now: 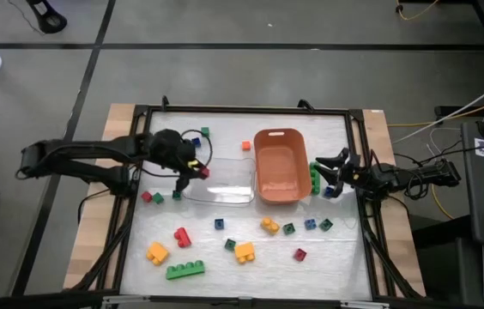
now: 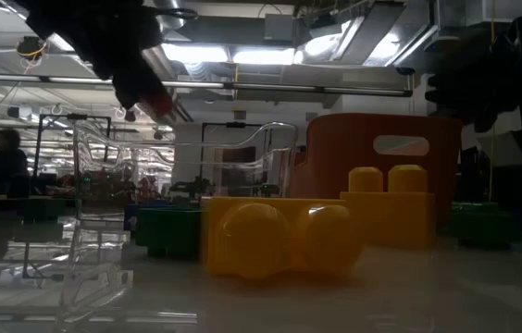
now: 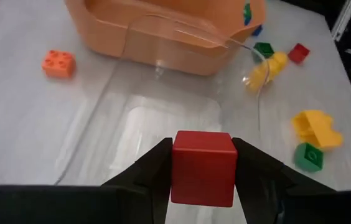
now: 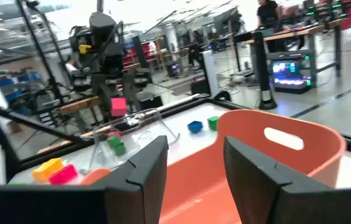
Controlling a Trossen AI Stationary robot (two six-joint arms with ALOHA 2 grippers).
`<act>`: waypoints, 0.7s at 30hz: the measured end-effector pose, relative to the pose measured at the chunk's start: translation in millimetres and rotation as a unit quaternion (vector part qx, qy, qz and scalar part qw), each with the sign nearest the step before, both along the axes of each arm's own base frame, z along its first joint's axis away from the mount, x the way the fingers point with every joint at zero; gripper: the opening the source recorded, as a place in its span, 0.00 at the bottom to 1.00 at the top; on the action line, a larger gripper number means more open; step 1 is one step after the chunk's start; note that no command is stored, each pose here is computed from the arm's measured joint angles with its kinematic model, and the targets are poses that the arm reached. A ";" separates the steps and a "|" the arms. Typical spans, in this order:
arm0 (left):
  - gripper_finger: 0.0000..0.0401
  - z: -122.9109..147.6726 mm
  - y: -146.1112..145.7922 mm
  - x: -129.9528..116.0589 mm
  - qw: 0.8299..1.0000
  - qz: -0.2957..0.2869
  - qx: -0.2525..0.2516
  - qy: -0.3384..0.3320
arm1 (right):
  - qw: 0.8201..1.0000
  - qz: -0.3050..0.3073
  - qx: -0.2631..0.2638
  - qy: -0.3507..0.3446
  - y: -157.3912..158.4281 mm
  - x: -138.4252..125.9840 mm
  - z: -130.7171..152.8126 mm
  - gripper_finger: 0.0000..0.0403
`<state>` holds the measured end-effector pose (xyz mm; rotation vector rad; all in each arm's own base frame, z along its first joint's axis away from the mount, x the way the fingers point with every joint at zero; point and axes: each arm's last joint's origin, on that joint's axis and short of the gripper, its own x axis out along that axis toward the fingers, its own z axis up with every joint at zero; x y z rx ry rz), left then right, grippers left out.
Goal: Sort blocks by size
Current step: Put the small red block into the transparent bin
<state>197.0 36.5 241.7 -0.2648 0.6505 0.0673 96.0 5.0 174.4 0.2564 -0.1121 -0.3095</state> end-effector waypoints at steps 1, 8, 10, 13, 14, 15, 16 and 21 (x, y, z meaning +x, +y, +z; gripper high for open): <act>0.34 -2.7 -1.2 3.9 1.000 0.004 0.000 0.004 | 1.000 0.005 -0.001 0.003 0.2 -0.1 0.4 0.39; 0.34 -22.5 -5.9 25.3 0.999 0.022 0.000 0.037 | 0.999 0.040 -0.004 0.002 1.0 -5.3 22.5 0.39; 0.34 -26.5 -6.7 30.2 0.999 0.020 -0.003 0.039 | 0.999 0.048 -0.005 0.010 1.1 -7.0 28.1 0.39; 0.34 -31.2 -6.7 34.6 0.999 0.008 0.009 0.044 | 0.999 0.048 -0.006 0.015 0.4 -10.6 37.5 0.39; 0.34 -32.3 -6.6 35.3 0.999 0.005 0.013 0.045 | 0.999 0.048 -0.007 0.021 0.1 -11.8 39.3 0.39; 0.34 -33.4 -6.6 35.7 0.999 0.005 0.013 0.048 | 0.998 0.048 -0.008 0.027 -0.1 -13.1 41.7 0.39; 0.34 -34.4 -7.0 36.4 0.999 0.006 0.010 0.050 | 0.998 0.048 -0.009 0.030 -0.4 -14.6 44.6 0.39; 0.35 -39.1 -11.9 44.2 0.998 0.024 0.019 0.046 | 0.997 0.056 -0.012 0.050 -1.5 -21.7 56.0 0.39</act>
